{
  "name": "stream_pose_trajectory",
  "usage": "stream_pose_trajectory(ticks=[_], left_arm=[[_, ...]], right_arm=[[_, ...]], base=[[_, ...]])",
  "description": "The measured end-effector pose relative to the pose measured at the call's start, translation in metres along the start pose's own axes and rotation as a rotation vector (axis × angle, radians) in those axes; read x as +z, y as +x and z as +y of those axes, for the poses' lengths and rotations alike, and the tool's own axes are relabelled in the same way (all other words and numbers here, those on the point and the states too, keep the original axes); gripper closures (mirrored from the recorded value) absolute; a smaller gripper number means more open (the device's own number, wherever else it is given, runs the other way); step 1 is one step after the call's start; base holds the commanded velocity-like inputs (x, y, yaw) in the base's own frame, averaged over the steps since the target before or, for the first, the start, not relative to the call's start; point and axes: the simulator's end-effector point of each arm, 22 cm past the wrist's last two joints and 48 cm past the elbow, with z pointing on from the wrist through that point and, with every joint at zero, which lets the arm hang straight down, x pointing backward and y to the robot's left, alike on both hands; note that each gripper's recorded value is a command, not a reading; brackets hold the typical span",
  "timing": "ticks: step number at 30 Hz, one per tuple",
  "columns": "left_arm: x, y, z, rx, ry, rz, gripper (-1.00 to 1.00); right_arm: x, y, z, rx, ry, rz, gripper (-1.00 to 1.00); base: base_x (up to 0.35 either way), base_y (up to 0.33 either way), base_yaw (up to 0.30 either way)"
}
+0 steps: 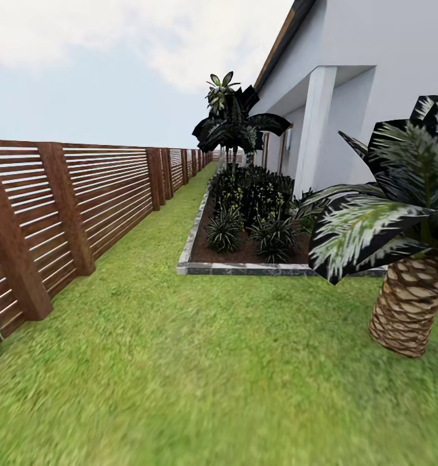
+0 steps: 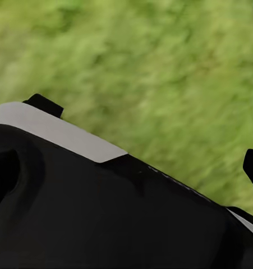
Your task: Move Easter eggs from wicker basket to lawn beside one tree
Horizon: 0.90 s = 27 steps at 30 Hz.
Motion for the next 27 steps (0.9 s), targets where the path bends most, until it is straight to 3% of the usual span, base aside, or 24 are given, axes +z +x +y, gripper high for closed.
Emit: stream_pose_trajectory(ticks=[3,27], left_arm=[[0.0000,-0.0001,0.0002,0.001,0.000,0.000,-1.00],[0.0001,0.0000,0.0003,0.003,0.000,0.001,-1.00]], right_arm=[[0.0003,-0.0075,0.0010,-0.005,0.003,-0.036,-1.00],[0.0007,-0.0073,0.0034,-0.008,0.000,-0.038,-1.00]], base=[[0.000,0.000,-0.076],[0.000,0.000,-0.294]])
